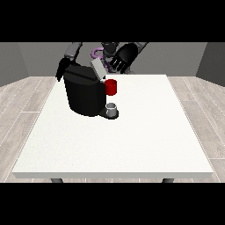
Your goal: Insert the coffee pod into the coffee machine and close the lid
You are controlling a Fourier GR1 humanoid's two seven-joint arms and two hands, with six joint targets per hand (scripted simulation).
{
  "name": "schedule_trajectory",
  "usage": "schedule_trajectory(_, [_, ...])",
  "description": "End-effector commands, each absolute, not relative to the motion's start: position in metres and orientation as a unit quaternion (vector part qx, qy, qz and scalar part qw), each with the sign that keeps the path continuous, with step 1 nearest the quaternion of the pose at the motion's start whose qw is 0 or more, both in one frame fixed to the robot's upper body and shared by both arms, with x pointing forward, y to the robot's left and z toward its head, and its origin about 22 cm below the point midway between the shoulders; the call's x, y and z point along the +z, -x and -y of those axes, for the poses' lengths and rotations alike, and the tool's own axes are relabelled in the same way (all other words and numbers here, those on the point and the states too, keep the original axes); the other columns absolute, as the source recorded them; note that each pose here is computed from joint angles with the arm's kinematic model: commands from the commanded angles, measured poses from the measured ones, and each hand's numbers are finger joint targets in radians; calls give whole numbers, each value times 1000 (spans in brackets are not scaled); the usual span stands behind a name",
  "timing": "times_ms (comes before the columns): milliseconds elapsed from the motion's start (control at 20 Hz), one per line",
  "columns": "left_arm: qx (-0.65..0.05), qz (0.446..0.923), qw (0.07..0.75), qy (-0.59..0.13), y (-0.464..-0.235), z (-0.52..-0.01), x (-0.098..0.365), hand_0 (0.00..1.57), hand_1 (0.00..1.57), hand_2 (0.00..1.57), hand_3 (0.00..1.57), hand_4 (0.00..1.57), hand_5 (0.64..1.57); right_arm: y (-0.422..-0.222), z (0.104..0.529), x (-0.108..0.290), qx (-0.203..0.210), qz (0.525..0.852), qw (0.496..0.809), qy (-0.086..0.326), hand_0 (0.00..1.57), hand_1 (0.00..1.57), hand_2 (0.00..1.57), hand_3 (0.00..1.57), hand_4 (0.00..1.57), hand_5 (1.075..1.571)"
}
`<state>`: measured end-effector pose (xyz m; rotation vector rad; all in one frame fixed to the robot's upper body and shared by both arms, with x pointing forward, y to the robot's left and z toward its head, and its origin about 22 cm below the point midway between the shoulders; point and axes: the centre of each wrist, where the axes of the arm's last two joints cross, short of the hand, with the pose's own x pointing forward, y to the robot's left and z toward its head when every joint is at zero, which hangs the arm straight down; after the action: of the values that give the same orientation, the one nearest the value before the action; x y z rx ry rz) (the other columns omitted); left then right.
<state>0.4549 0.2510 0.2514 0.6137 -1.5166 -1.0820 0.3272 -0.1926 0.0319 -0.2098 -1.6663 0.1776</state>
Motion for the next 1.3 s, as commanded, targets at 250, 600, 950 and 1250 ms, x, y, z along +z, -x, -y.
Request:
schedule_trajectory(250, [-465,653,535,-265,-458,-239,290,1207,1207,1280,1238,475,1571,-345,181,61,67,764,635,95,0,0,0,0,0,1571])
schedule_trajectory(600, [-464,657,532,-265,-459,-246,276,1260,1260,1292,1229,433,1571,-347,205,61,61,763,633,117,0,0,0,0,0,1571])
schedule_trajectory(950, [-469,650,540,-257,-462,-236,275,1193,1193,1234,1191,434,1571,-348,212,59,63,746,653,116,0,0,0,0,33,1571])
schedule_trajectory(1250, [-479,654,524,-261,-462,-229,266,1204,1204,1255,1198,411,1571,-350,218,55,44,750,647,129,0,0,0,0,165,1571])
